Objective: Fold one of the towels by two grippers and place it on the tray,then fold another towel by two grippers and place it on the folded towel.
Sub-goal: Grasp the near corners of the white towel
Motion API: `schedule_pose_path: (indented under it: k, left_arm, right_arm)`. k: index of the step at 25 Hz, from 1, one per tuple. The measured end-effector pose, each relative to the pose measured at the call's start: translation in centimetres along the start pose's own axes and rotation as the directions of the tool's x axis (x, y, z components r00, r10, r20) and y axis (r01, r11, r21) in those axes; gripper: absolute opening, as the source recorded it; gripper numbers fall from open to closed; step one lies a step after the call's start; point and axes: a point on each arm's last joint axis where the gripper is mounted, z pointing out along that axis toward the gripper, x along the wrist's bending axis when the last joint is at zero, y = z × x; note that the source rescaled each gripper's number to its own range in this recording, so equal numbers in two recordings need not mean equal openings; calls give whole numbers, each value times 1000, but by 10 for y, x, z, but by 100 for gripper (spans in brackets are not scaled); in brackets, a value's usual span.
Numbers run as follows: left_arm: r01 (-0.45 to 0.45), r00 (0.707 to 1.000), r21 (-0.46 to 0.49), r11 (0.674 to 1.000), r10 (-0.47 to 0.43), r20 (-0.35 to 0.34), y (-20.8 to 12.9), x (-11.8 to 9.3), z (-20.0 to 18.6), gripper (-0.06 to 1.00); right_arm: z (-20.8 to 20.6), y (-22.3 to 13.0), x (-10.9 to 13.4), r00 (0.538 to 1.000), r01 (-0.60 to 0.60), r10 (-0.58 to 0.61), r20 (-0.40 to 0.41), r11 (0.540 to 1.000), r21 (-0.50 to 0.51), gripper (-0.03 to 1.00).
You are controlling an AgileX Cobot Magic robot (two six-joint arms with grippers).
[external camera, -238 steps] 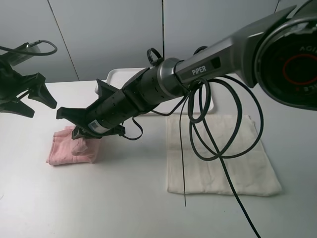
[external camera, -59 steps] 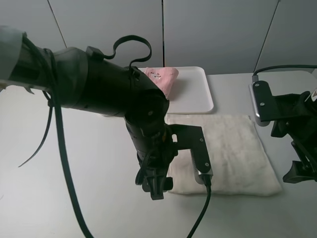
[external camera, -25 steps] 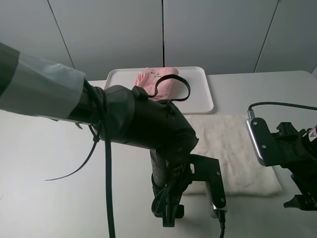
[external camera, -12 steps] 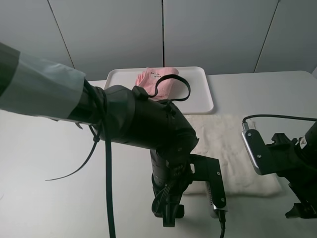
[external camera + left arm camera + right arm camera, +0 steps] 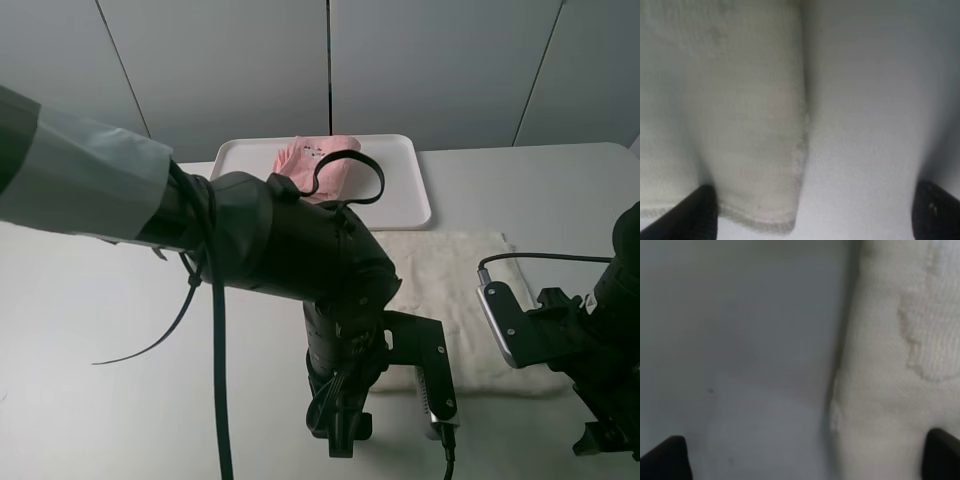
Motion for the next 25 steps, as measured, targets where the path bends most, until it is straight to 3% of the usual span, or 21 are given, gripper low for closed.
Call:
schedule_pose_path:
  k: [6,9,13,15,25]
  left_arm:
    - [0,1000,6,1000,0,3,0,0,0,100]
    - [0,1000,8,1000,0,4,-1,0,0,100]
    - [0,1000,11,1000,0,5,-1,0,0,100]
    - [0,1000,11,1000,0,5,-1,0,0,100]
    - [10,1000,10,1000,-10,-8,-1,1,0,100]
  right_arm:
    - [6,-1,0,999,28,-28,37,1000,6,96]
    - [8,-2,-1,995,50,-50,82,999,6,69]
    - [9,-2,-1,993,64,-65,103,998,8,16]
    - [9,-2,-2,991,66,-67,117,998,6,2]
    - [9,-2,-2,991,66,-67,118,998,5,1]
